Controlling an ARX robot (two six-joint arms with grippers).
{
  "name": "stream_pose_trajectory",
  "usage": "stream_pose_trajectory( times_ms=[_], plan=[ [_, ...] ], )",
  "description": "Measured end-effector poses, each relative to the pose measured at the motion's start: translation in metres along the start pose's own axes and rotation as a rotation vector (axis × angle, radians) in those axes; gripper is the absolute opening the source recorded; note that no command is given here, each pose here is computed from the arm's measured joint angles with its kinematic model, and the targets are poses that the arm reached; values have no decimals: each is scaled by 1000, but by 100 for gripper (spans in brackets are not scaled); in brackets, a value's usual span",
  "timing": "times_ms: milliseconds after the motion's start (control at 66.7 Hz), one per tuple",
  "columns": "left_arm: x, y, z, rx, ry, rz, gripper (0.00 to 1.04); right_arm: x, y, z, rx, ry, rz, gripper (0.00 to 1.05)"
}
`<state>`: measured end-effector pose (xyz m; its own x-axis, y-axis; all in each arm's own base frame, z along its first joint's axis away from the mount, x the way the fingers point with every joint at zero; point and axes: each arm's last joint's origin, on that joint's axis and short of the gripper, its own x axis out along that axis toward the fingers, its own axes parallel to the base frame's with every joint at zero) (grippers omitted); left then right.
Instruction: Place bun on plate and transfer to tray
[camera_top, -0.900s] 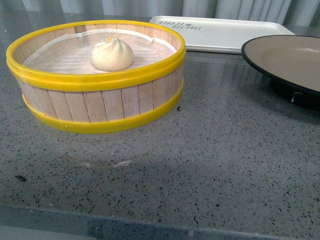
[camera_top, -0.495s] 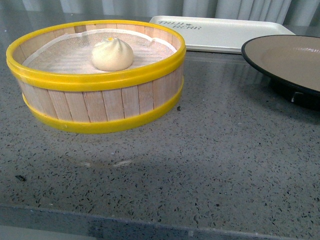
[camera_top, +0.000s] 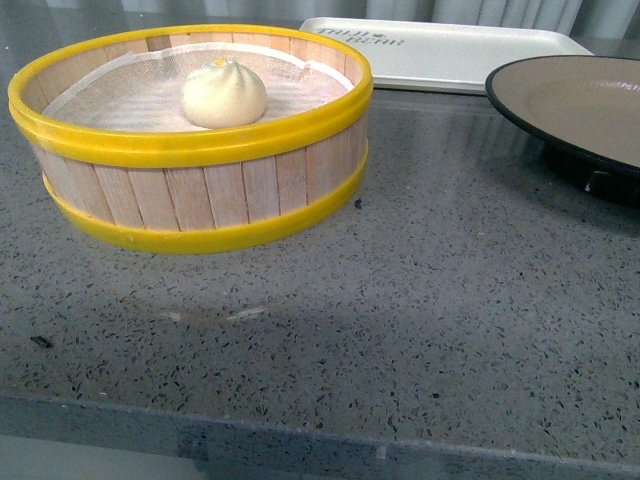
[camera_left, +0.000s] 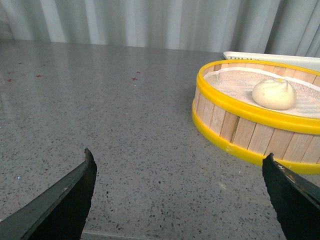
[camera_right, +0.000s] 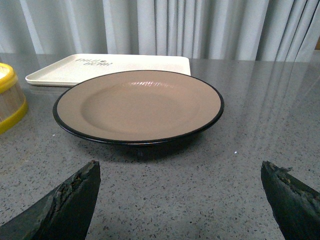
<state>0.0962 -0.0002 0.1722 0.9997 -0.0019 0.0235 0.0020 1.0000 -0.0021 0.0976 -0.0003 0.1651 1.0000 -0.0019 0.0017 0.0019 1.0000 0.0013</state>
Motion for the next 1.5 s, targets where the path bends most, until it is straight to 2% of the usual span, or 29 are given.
stream_pose_trajectory(
  times_ms=[255, 300, 345, 405, 435, 585, 735, 870, 1020, 1215, 1500],
  plan=[
    [0, 0, 0, 0, 0, 0, 98, 0, 0, 0, 0, 0, 0, 96],
    [1, 0, -2, -19, 129, 82, 98, 0, 0, 0, 0, 0, 0, 96],
    [2, 3, -2, -19, 318, 180, 98, 0, 0, 0, 0, 0, 0, 96],
    [7, 4, -2, -12, 439, 222, 98, 0, 0, 0, 0, -1, 0, 96],
    [9, 6, -1, -20, 455, 228, 98, 0, 0, 0, 0, -1, 1, 96],
    [22, 11, 35, -49, 328, 243, 98, 0, 0, 0, 0, -1, 0, 96],
    [55, 4, 60, -37, 285, 185, 98, 0, 0, 0, 0, -1, 0, 96],
    [95, -10, 86, -29, 260, 110, 98, 0, 0, 0, 0, -1, 0, 96],
    [142, -34, 105, -7, 284, 7, 98, 0, 0, 0, 0, -1, 0, 96],
    [195, -61, 115, 18, 343, -107, 98, 0, 0, 0, 0, -1, 0, 96],
    [223, -82, 106, 116, 438, -174, 98, 0, 0, 0, 0, -1, 0, 96]
  ],
)
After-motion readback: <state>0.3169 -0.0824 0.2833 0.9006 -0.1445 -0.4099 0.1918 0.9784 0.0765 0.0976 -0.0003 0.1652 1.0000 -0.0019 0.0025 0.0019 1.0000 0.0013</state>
